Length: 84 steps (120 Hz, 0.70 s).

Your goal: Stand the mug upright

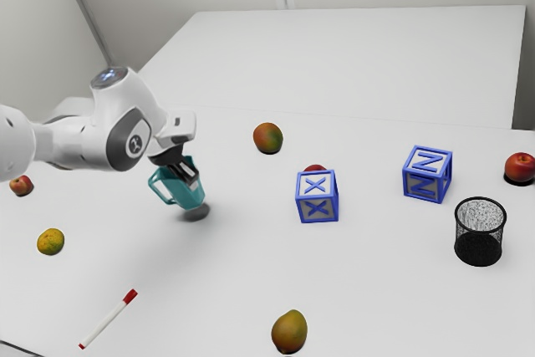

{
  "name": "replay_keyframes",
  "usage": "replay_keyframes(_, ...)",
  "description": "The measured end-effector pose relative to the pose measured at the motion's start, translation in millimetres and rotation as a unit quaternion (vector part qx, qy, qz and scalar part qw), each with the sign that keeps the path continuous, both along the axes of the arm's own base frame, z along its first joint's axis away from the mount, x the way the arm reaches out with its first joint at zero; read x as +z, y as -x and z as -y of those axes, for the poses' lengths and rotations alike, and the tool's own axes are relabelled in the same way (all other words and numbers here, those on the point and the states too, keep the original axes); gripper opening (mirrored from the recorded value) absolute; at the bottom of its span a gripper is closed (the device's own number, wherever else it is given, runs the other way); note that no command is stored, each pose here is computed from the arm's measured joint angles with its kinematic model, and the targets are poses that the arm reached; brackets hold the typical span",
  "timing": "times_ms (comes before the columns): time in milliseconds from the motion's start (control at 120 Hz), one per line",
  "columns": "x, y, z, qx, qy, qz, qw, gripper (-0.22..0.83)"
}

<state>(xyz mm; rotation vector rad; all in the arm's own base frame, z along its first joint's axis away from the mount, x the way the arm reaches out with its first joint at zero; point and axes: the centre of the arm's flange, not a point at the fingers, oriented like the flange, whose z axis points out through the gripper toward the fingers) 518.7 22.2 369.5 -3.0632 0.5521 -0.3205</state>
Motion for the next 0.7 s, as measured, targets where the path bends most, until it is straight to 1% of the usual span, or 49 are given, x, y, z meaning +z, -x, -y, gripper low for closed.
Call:
replay_keyframes(167, -6, 4, -14, 0.065, 0.012, 0.018, 0.998, -0.15)
replay_keyframes(217, -4, 11, -15, 0.078, 0.015, 0.021, 0.997, -0.15)
replay_keyframes(367, -1, 26, 13, 0.086, 0.024, 0.027, 0.996, -0.15)
replay_keyframes(425, -5, 34, 19, 0.093, 0.028, 0.023, 0.995, -0.16)
replay_keyframes(567, -15, 61, 18, 0.124, 0.036, 0.011, 0.992, -0.15)
replay_keyframes(700, -16, 67, 19, 0.145, 0.041, 0.010, 0.989, -0.16)
